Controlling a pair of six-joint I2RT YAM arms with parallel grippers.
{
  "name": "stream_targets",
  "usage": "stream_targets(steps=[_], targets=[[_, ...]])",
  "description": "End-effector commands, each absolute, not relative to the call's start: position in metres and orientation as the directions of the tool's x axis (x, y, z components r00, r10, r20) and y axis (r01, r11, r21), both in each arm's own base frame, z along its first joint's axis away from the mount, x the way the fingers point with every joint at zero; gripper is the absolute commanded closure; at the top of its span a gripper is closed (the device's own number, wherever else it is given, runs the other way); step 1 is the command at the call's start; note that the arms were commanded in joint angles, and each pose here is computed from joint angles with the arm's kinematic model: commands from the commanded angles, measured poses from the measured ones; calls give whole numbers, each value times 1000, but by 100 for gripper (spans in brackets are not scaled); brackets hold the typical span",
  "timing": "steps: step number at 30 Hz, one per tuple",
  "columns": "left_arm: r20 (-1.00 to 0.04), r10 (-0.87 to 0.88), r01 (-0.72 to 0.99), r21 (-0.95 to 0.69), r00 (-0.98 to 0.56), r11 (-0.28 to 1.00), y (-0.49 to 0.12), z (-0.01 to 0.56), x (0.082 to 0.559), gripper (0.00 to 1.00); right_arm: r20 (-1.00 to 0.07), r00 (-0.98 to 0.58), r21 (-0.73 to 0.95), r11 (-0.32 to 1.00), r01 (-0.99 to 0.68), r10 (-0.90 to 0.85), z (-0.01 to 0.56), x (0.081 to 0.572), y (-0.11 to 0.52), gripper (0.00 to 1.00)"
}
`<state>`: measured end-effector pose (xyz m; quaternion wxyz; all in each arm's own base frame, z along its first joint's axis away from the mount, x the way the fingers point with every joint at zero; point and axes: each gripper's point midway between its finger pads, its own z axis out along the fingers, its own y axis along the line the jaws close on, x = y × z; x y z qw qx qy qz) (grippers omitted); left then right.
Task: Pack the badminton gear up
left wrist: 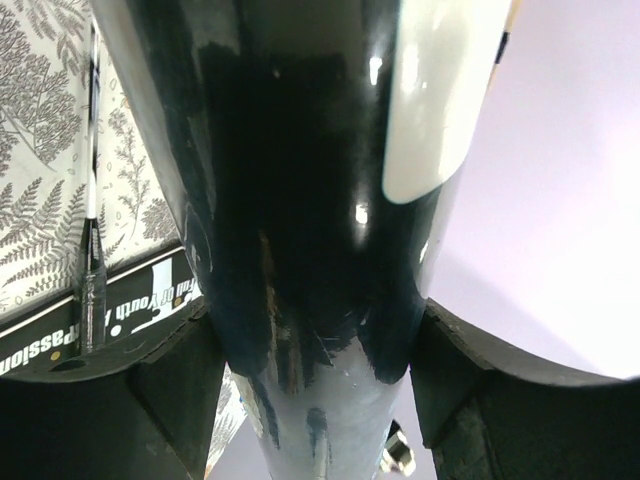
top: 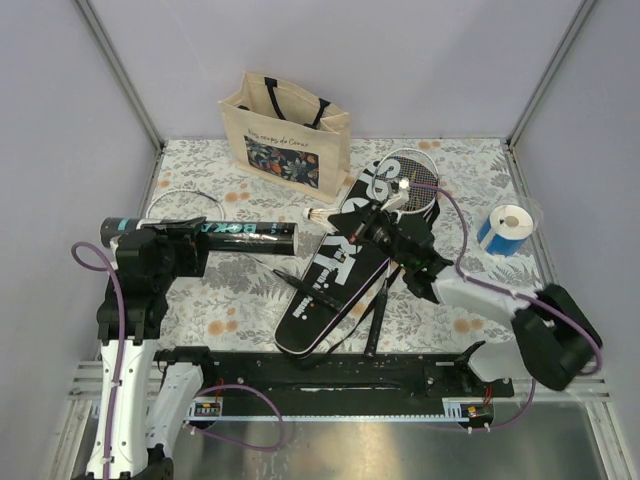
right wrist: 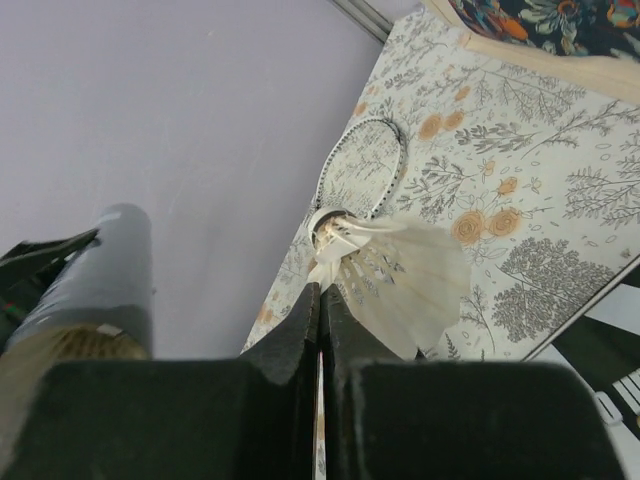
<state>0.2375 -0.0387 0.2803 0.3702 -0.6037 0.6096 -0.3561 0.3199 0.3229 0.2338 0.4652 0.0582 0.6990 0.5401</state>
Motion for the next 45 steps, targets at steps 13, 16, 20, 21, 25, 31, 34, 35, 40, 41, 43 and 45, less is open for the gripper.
stream_targets(steps=[13,16,20,21,25,31,34,35,40,41,43,45], targets=[[43,-998,-485,-874,-47,-15,-52,261,263,83,-774,-386,612,435,-661,502,303,231,260,100],[46,-998,-490,-872,-47,-18,-52,260,265,83,-766,-402,621,416,-664,502,302,225,260,100],[59,-997,-489,-872,-56,-24,-54,259,266,83,-745,-441,644,366,-672,500,299,222,268,100],[58,-997,-489,-872,-56,-23,-54,258,267,83,-739,-453,650,350,-675,499,300,221,271,100],[60,-997,-498,-867,-54,-25,-54,253,268,83,-712,-493,673,287,-681,500,304,215,283,100],[70,-996,-508,-861,-59,-30,-56,245,269,83,-717,-505,667,263,-697,481,309,206,302,100],[74,-995,-507,-861,-67,-30,-58,244,270,83,-723,-507,659,252,-708,469,312,201,314,100],[76,-995,-506,-862,-68,-31,-58,245,270,83,-729,-501,654,256,-712,467,313,201,317,100],[100,-990,-499,-866,-98,-38,-64,247,269,83,-749,-479,632,273,-725,458,314,206,334,100],[104,-989,-497,-867,-107,-38,-66,248,268,83,-750,-477,629,273,-728,458,314,207,337,100],[110,-987,-497,-867,-116,-39,-67,247,267,83,-754,-473,624,272,-732,457,315,210,343,100],[118,-986,-497,-867,-120,-44,-69,247,265,83,-761,-457,613,277,-740,460,317,213,347,100]])
